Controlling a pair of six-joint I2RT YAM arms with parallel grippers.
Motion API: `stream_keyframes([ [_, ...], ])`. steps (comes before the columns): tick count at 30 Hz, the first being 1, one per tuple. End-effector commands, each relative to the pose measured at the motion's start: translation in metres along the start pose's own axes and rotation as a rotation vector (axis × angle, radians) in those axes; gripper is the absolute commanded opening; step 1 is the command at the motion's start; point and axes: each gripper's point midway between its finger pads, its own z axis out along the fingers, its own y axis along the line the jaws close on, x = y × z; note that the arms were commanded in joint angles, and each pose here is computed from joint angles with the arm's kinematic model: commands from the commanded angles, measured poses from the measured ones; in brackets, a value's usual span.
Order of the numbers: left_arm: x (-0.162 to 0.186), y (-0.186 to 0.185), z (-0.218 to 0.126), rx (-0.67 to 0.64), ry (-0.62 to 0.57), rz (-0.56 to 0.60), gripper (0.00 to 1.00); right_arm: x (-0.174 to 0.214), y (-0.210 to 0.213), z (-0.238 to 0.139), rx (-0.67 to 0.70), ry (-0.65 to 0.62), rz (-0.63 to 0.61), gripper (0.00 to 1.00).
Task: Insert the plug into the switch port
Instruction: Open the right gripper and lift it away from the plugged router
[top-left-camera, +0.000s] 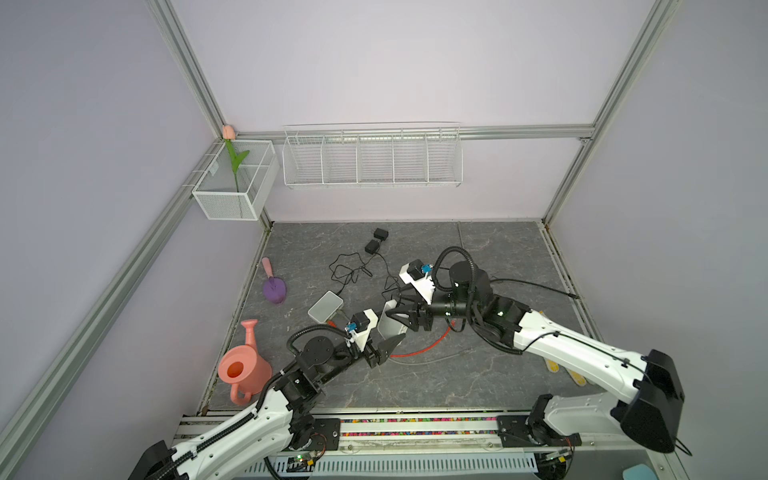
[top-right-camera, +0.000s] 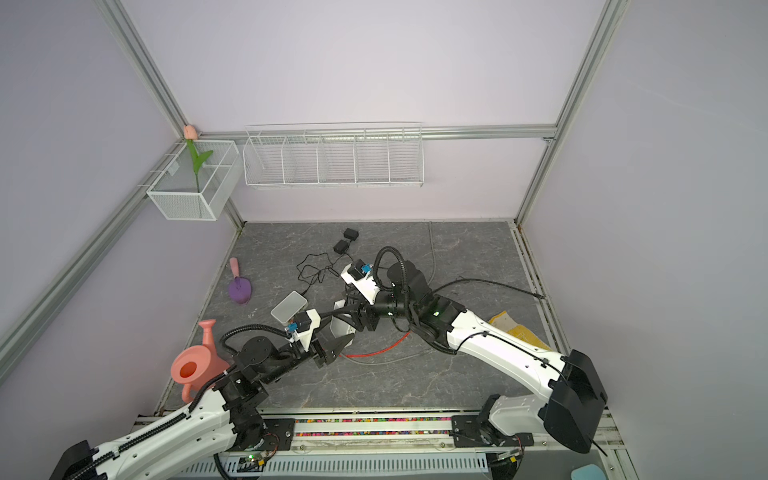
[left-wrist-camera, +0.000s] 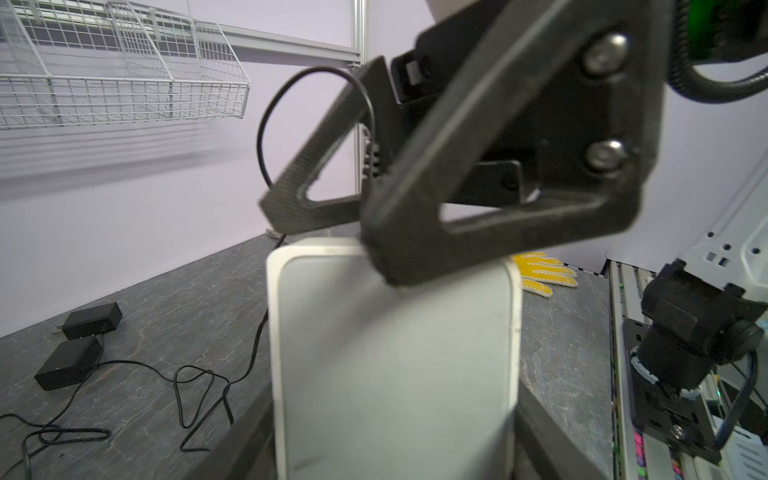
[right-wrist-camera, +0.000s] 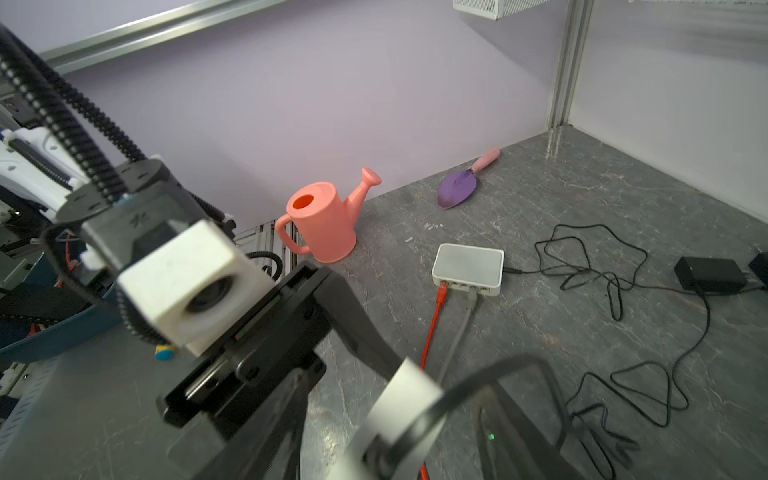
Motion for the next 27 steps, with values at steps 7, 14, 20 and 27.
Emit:
stream_keyframes([
  [7, -0.043, 0.027, 0.001, -0.07, -0.106, -0.04, 0.0, 0.061, 0.005, -0.038, 0.042, 0.125, 0.009, 0.7],
  [14, -0.059, 0.024, -0.003, -0.064, -0.11, -0.071, 0.0, 0.133, -0.08, -0.014, 0.29, 0.258, 0.204, 0.74],
  [20, -0.047, 0.03, -0.005, -0.097, -0.072, -0.114, 0.0, 0.159, -0.123, 0.045, 0.316, 0.377, 0.271, 0.69],
  [27, -0.038, 0.031, -0.011, -0.108, -0.076, -0.156, 0.0, 0.175, -0.157, 0.103, 0.306, 0.393, 0.319, 0.7],
])
